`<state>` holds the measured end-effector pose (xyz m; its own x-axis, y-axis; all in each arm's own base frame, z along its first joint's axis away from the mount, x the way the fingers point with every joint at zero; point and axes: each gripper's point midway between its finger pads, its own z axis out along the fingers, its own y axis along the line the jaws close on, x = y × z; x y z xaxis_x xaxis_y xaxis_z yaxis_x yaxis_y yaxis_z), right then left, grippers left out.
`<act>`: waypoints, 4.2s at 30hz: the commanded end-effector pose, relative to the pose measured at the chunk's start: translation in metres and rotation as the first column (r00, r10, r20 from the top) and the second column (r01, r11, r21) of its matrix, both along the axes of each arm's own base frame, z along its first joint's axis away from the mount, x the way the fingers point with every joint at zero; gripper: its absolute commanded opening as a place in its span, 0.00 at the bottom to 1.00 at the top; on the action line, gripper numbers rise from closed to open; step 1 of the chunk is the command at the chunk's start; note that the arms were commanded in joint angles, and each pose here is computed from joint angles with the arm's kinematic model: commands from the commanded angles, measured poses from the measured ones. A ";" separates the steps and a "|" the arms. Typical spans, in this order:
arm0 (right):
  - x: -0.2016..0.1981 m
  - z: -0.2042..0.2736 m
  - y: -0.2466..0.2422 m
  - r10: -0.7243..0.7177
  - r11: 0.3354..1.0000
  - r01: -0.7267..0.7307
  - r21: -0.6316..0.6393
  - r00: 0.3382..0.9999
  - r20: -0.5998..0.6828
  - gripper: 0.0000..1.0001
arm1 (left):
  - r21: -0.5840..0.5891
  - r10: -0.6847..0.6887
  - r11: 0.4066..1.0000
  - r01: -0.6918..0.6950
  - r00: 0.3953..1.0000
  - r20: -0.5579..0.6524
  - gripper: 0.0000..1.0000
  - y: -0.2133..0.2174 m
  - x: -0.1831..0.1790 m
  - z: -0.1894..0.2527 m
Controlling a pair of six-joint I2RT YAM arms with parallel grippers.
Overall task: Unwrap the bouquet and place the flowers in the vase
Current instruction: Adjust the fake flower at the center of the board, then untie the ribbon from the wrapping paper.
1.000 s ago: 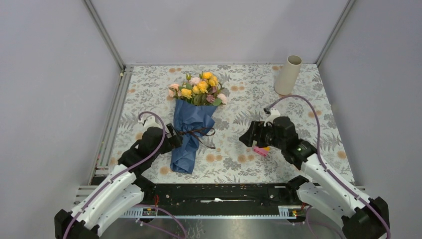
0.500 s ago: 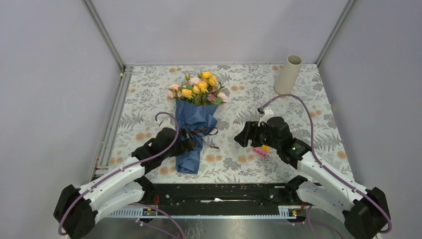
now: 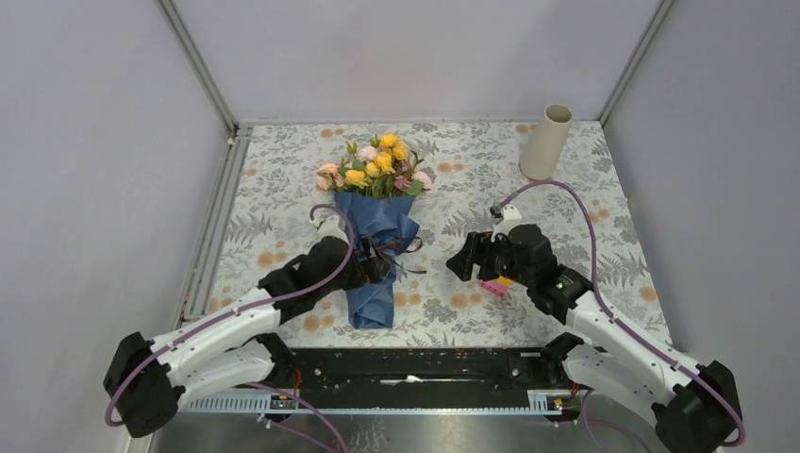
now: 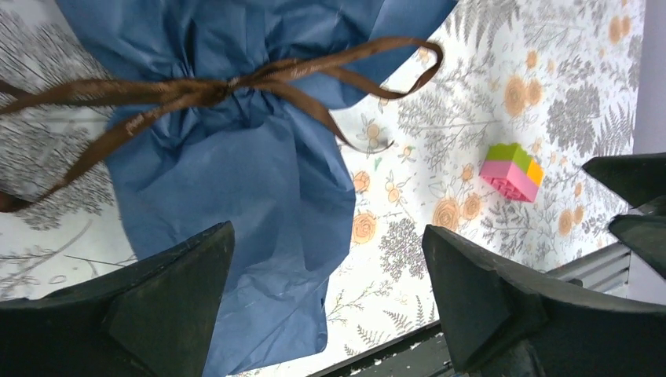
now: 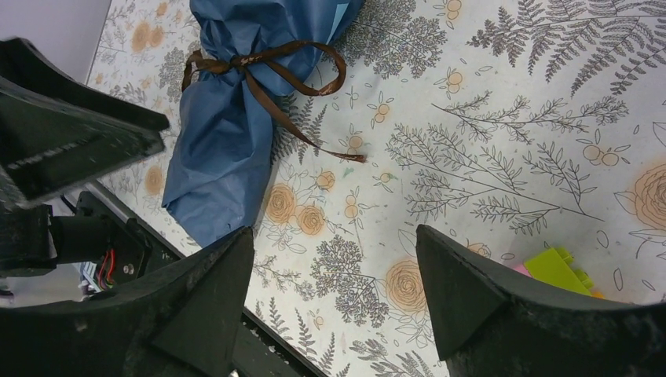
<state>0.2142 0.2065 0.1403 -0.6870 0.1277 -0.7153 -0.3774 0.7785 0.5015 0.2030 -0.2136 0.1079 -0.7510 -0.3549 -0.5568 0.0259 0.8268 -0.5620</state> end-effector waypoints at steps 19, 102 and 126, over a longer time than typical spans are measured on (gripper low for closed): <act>-0.008 0.006 0.029 0.139 0.990 -0.137 -0.020 0.981 0.139 0.82 | 0.119 0.318 0.944 -0.308 0.944 -0.086 0.89 0.112 -0.002 -0.028; -0.017 -0.023 0.072 0.206 0.978 -0.209 0.021 0.974 0.094 0.81 | 0.204 0.442 0.873 -0.444 0.895 0.057 0.37 0.131 0.030 -0.060; -0.018 -0.026 0.070 0.209 0.977 -0.211 0.009 0.972 0.104 0.85 | 0.229 0.419 0.876 -0.425 0.905 0.080 0.06 0.125 0.046 -0.058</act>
